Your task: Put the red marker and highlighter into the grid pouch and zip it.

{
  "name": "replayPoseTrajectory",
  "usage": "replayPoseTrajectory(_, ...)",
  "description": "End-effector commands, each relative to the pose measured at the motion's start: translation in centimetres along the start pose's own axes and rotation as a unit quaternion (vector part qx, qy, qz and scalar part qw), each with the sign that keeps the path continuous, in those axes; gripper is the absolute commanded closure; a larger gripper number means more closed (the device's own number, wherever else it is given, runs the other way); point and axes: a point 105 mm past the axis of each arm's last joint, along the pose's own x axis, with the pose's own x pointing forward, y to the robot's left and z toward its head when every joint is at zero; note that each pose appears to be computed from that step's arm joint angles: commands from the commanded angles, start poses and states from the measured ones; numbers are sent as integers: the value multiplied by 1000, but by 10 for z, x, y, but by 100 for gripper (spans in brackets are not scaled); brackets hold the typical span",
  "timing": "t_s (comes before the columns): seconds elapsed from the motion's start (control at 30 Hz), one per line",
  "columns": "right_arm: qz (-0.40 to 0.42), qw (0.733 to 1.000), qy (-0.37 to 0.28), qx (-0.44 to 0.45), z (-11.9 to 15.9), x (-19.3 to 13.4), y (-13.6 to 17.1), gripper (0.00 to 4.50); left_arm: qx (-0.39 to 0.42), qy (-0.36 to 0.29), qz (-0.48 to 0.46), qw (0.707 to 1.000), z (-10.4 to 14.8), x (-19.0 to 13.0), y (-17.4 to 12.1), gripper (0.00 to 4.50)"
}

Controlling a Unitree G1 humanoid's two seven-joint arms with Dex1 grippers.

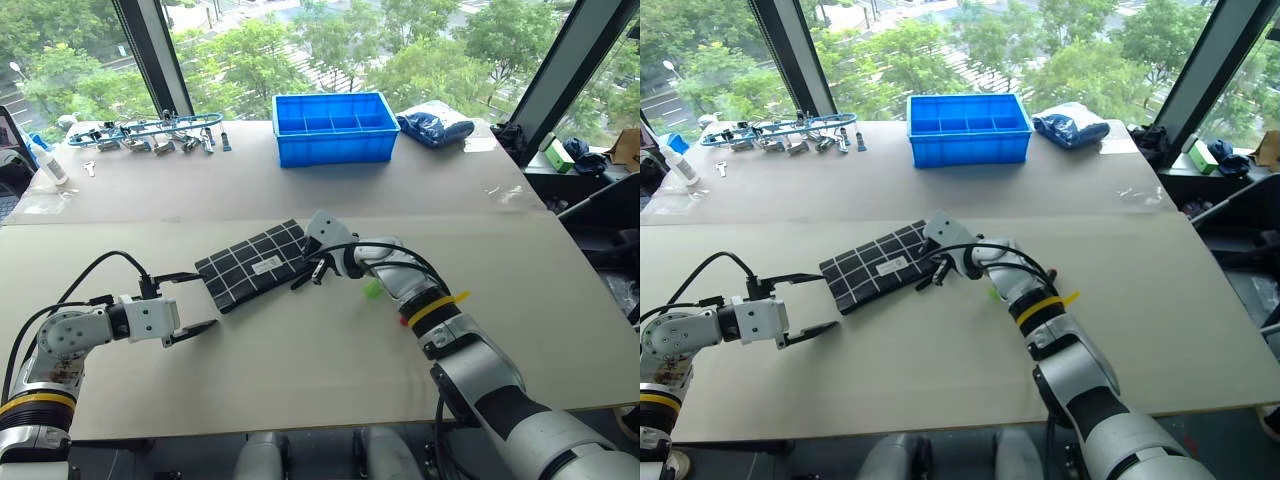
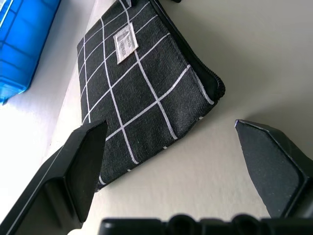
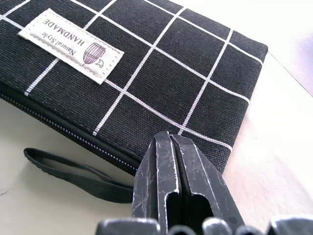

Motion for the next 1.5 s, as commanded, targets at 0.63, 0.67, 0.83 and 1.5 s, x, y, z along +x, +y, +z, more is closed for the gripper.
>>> replayPoseTrajectory(0.63, -11, 999, 22, 36, -19, -5, -2, 450, -8, -47, -14, 999, 8, 37, -5, 52)
replayPoseTrajectory(0.67, -12, 999, 22, 36, -19, -5, -2, 450, -7, -50, -15, 999, 9, 38, -5, 52)
replayPoseTrajectory(0.83, -18, 999, 21, 40, -19, -7, -5, 450, -6, -57, -26, 998, 11, 47, -7, 102)
replayPoseTrajectory(1.5, -38, 996, -28, 81, -7, -19, -14, 450, -63, -94, 11, 993, 17, 49, 14, 447)
